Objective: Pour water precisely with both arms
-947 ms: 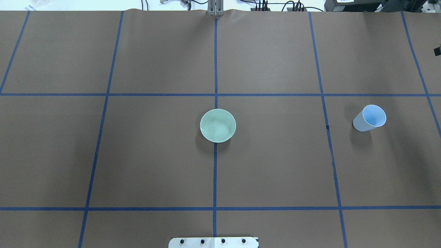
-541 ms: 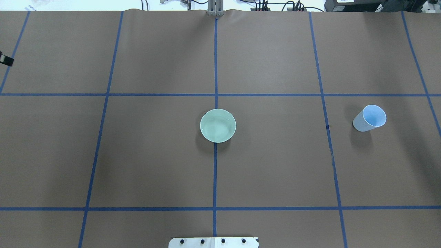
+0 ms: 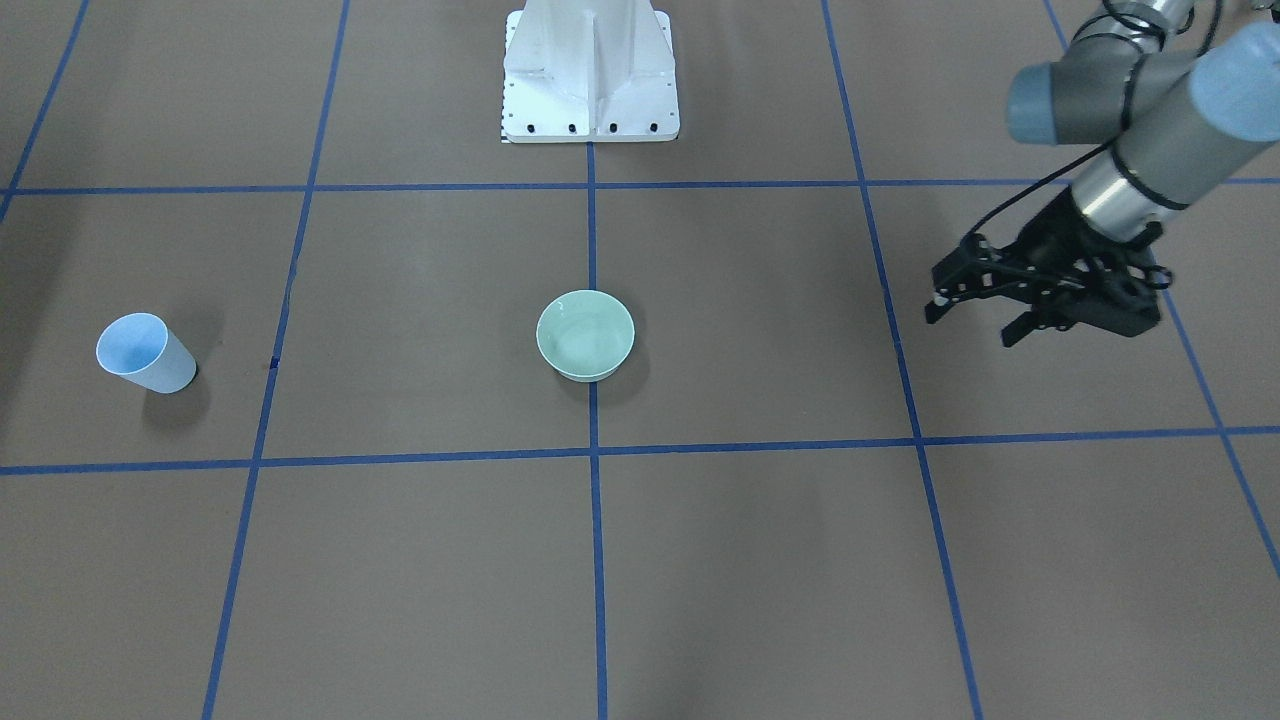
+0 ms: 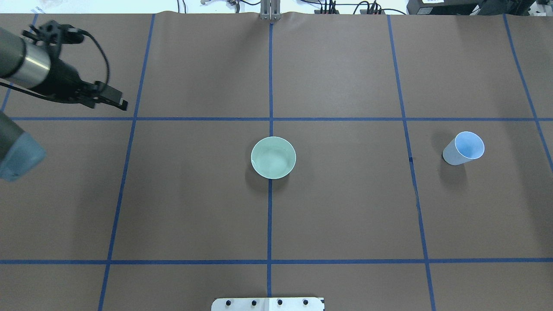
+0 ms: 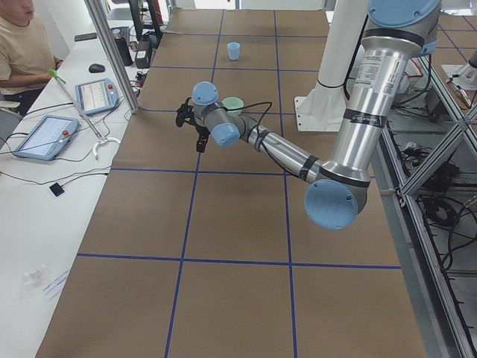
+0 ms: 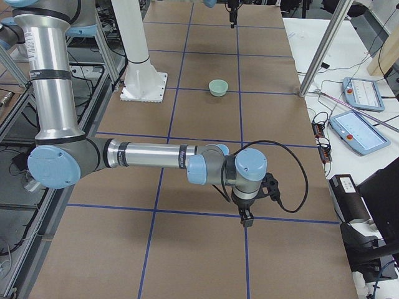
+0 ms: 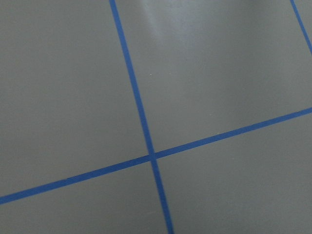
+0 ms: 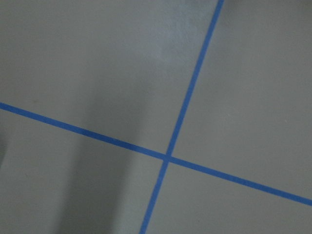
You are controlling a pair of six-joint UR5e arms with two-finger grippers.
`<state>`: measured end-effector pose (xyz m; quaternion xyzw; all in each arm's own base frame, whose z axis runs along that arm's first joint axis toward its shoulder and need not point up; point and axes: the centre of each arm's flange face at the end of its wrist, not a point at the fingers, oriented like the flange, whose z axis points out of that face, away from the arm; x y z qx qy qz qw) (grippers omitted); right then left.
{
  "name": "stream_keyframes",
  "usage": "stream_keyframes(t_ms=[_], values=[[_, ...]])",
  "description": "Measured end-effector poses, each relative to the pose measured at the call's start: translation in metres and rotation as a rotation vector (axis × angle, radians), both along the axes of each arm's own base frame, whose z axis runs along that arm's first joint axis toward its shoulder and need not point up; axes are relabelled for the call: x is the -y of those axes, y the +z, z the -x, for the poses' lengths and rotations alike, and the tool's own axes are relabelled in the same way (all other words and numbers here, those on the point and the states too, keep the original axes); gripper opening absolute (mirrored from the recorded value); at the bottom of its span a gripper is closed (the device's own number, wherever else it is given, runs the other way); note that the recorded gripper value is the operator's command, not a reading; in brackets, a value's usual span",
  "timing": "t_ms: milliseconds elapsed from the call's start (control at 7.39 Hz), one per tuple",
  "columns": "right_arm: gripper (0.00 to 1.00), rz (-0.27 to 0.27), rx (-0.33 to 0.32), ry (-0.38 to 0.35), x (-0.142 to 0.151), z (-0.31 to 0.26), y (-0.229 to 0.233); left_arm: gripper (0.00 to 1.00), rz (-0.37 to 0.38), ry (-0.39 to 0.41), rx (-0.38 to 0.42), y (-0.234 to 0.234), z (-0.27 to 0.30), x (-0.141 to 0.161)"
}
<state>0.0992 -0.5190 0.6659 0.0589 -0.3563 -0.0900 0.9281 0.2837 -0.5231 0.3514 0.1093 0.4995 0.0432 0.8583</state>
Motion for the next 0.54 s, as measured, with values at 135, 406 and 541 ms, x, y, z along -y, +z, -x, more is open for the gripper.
stream_keyframes(t_ms=[135,406,541], values=[[1.00,0.013,-0.002,0.004,-0.005,-0.001,0.006,1.00,0.041,-0.010,-0.015,-0.026,-0.050,-0.009],[1.00,0.019,-0.006,0.007,-0.007,-0.001,0.009,1.00,0.113,-0.060,-0.026,-0.076,-0.142,-0.022],[1.00,0.019,-0.006,0.008,-0.007,-0.001,0.009,1.00,0.147,-0.088,-0.011,-0.103,-0.184,-0.027]])
